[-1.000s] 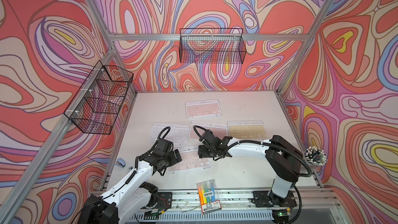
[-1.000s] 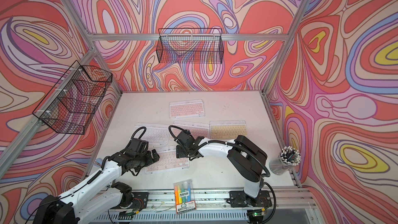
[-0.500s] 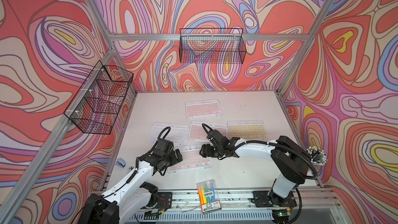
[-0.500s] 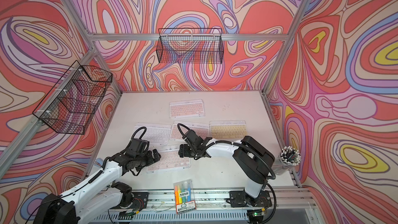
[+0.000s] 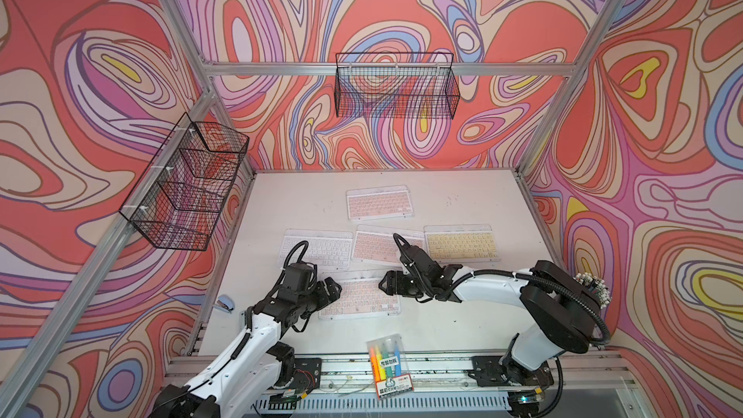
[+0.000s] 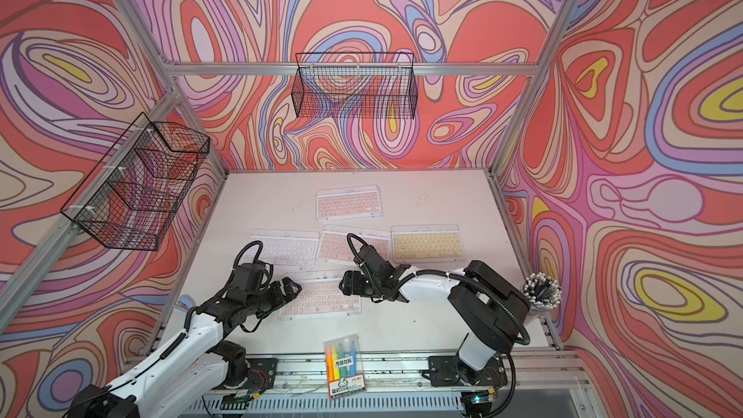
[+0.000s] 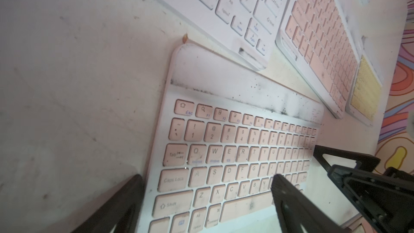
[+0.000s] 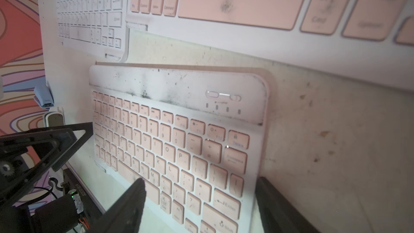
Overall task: Stack the numeric keypads
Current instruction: Move the numeric keypad to the center of the board.
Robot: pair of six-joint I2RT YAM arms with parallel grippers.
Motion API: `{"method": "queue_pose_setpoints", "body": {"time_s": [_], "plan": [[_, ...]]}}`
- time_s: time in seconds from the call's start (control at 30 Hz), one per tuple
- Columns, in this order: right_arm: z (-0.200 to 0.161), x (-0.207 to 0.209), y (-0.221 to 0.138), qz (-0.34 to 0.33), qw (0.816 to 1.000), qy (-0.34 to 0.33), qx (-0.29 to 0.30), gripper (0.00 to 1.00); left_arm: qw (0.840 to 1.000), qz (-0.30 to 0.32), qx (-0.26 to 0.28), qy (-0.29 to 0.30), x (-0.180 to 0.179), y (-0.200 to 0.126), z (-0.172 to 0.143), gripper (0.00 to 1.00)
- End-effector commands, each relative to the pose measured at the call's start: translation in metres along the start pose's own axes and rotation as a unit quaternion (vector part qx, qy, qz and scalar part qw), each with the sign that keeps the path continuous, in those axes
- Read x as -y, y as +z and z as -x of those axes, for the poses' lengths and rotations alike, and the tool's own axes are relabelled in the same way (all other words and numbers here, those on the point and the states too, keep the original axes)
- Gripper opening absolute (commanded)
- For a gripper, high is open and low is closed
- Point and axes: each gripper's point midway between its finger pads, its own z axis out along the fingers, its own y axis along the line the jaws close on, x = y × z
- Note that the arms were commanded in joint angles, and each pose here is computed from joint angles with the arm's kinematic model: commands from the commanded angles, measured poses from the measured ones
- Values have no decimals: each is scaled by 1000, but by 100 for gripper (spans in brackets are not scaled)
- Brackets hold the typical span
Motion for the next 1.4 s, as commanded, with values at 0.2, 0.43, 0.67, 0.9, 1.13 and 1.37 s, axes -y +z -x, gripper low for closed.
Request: {"method": "queue_pose_setpoints", "body": {"time_s": [0.2,0.43,0.67,0.9,1.13,1.37], "plan": [[-18,-3,-6,35,999,20,-26,79,991,-130,-33,-17,42,-17,-10,78],[-14,-1,-15,38,999,24,-15,79,985,-161,-52,-33,49,-17,-15,73],[-14,1,-17,41,999,31,-12,79,977,-202,-49,-44,61,-24,-14,69],[-15,3,-15,50,998,37,-13,79,969,-234,-55,-51,71,-32,-15,66],[-15,5,-15,51,998,43,-13,78,968,-237,-59,-51,71,-34,-18,55],[-13,8,-18,32,999,39,-10,78,981,-184,-59,-31,56,-36,-22,53]]}}
